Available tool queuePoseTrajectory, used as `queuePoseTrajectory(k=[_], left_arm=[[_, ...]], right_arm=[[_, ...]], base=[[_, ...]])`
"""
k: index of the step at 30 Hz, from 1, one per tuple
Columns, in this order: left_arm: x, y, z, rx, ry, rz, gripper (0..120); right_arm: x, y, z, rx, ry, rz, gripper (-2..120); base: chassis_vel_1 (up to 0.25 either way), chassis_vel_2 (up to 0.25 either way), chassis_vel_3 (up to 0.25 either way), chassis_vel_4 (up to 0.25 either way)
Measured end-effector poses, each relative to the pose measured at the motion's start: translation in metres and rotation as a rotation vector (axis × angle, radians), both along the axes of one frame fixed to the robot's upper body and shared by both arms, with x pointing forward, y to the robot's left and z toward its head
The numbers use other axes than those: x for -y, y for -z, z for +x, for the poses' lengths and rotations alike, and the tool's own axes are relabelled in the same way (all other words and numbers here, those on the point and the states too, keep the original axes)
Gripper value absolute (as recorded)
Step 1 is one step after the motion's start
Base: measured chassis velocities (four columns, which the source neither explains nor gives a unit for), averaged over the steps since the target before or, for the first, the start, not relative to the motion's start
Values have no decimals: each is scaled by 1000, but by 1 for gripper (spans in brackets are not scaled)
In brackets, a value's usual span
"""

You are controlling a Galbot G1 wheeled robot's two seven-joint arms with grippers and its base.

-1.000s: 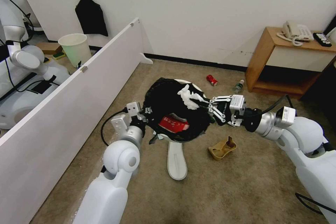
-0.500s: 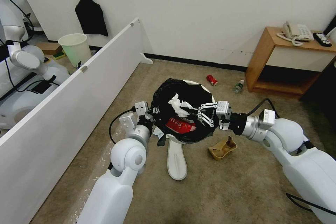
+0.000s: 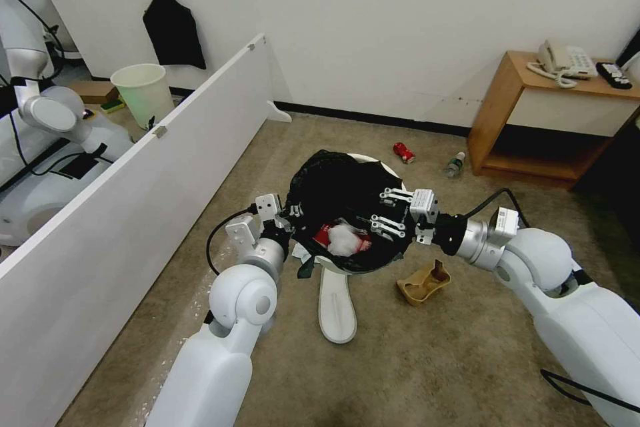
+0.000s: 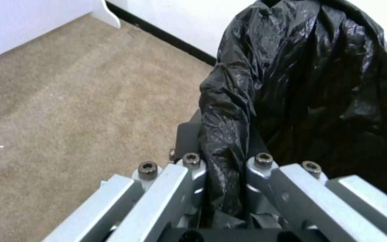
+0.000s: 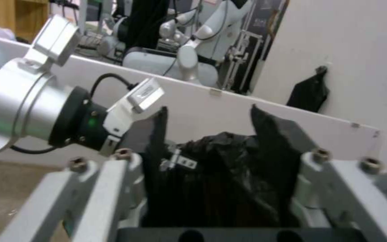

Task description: Pick up the trash bin, then pick up the garbage from the floor and place it into the trash bin.

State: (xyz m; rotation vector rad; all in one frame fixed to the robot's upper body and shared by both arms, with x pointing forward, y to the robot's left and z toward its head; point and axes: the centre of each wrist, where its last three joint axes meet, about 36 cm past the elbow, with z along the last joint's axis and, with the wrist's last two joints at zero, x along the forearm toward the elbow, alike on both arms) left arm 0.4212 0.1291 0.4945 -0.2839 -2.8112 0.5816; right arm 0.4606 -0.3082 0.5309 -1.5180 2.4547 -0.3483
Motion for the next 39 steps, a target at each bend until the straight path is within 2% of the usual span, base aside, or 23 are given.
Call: queuePoseTrajectory(k=[2, 4, 5, 10, 11, 12, 24, 32, 34, 39], left_arm=[[1, 1, -1, -3, 1, 0, 4], [1, 2, -3, -7, 3, 2, 4], [1, 2, -3, -7, 3, 2, 4], [-3, 2, -5, -7, -8, 3, 4], [-3, 2, -5, -7, -8, 3, 4], [-5, 2, -6, -6, -15, 2, 4], [-20, -8, -6, 14, -55, 1, 4], [-36, -16, -2, 39, -101, -1, 4], [-40, -19, -1, 50, -113, -4, 4], [-46, -25, -1, 62, -122, -9, 4]], right_arm=[[2, 0, -1, 2, 7, 3, 59], [6, -2, -3, 7, 18, 8, 70], [6, -2, -3, 7, 18, 8, 70], [11, -7, -4, 18, 30, 3, 90], [11, -7, -4, 18, 30, 3, 90], [12, -12, -4, 31, 35, 8, 98], [21, -59, -10, 147, 99, 120, 100], [30, -52, -4, 127, 266, 202, 100], [29, -45, -2, 95, 352, 234, 100], [26, -36, 0, 38, 446, 268, 100]], base=[[0, 0, 0, 0], [0, 0, 0, 0], [0, 0, 0, 0], [0, 0, 0, 0], [0, 0, 0, 0], [0, 0, 0, 0], [0, 0, 0, 0], [0, 0, 0, 0], [0, 0, 0, 0], [0, 0, 0, 0]])
